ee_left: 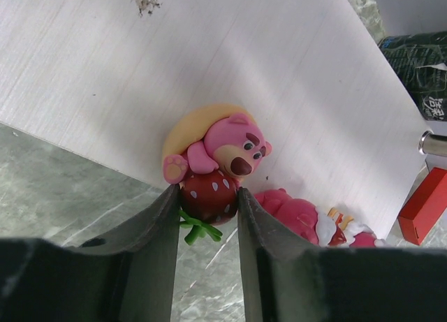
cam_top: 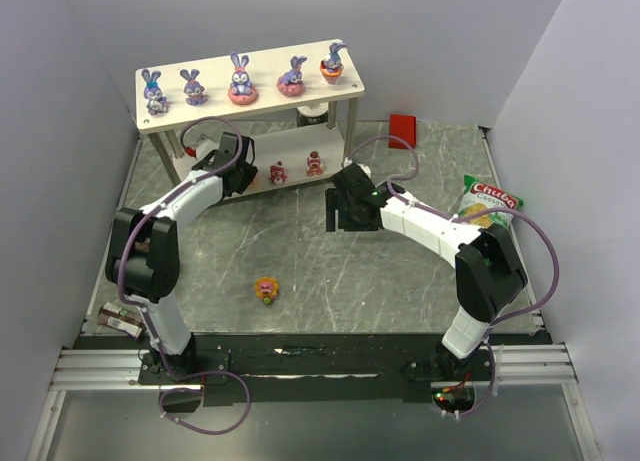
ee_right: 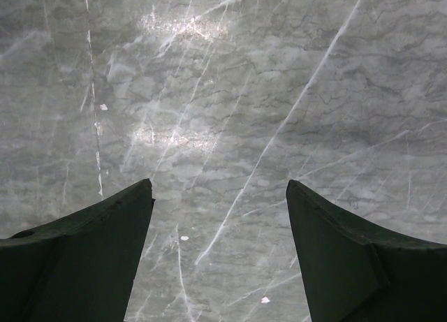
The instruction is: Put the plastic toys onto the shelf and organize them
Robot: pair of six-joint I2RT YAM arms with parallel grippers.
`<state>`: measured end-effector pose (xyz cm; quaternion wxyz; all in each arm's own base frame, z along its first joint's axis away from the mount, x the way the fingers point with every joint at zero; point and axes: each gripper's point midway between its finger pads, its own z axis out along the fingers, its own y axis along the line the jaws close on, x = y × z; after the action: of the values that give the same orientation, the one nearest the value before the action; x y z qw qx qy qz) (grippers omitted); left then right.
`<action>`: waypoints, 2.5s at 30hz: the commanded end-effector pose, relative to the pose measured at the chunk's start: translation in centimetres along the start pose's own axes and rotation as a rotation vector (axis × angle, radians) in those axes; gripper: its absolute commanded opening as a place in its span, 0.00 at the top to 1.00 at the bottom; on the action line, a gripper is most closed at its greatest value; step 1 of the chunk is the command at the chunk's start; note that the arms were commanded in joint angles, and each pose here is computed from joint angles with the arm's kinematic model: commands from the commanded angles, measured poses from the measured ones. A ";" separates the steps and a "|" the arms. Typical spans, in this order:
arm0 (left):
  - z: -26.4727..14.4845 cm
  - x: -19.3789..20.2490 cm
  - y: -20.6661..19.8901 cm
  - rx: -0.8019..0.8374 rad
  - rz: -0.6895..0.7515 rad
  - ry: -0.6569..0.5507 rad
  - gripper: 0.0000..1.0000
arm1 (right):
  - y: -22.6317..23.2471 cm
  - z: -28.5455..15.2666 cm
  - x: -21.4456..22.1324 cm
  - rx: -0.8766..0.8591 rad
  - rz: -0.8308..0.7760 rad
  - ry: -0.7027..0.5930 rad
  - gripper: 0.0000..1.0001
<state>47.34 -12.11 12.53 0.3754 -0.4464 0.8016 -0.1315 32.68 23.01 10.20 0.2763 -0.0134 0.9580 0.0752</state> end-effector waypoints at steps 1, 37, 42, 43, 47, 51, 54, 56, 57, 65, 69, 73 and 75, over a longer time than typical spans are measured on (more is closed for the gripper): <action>0.2 -0.8 -1.6 0.027 -0.025 -0.011 0.60 | 0.2 -0.6 -1.9 0.001 0.007 -0.045 0.16; -9.6 0.2 1.6 0.131 0.051 0.015 0.12 | -0.2 -0.5 -0.9 -0.015 0.040 -0.025 0.17; -13.7 2.5 3.3 0.229 0.164 0.087 0.06 | -0.3 -0.6 -0.1 -0.023 0.049 -0.011 0.17; -13.8 3.5 4.7 0.209 0.192 0.112 0.05 | -0.3 -0.6 0.0 -0.022 0.050 -0.008 0.17; -16.4 7.4 6.9 0.245 0.318 0.215 0.01 | -0.4 -0.7 0.6 -0.027 0.057 0.013 0.15; -19.2 10.1 8.7 0.287 0.423 0.261 0.01 | -0.3 -0.6 1.1 -0.032 0.063 0.035 0.13; -20.1 12.1 10.3 0.316 0.486 0.274 0.02 | -0.3 -0.6 1.3 -0.023 0.064 0.047 0.12; -20.5 12.9 10.4 0.354 0.495 0.257 0.02 | -0.6 -0.6 1.4 -0.012 0.066 0.054 0.10; -20.1 13.2 11.2 0.349 0.514 0.243 0.02 | -0.7 -0.6 1.5 -0.008 0.070 0.056 0.09; -18.8 14.9 13.4 0.247 0.599 0.159 0.03 | -1.4 -1.1 2.0 0.008 0.081 0.056 0.06; -17.8 16.0 15.4 0.184 0.646 0.102 0.04 | -1.6 -1.4 2.3 0.014 0.094 0.056 0.06; -17.8 16.8 16.4 0.179 0.674 0.053 0.03 | -1.9 -1.6 2.4 0.020 0.093 0.054 0.06; -17.6 16.8 16.7 0.171 0.668 0.033 0.04 | -1.9 -1.6 2.6 0.024 0.095 0.058 0.06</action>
<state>18.13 -19.47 6.97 0.3771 -0.0893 0.9168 -0.0961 29.80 21.75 8.38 0.2251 0.0151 0.9712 0.0765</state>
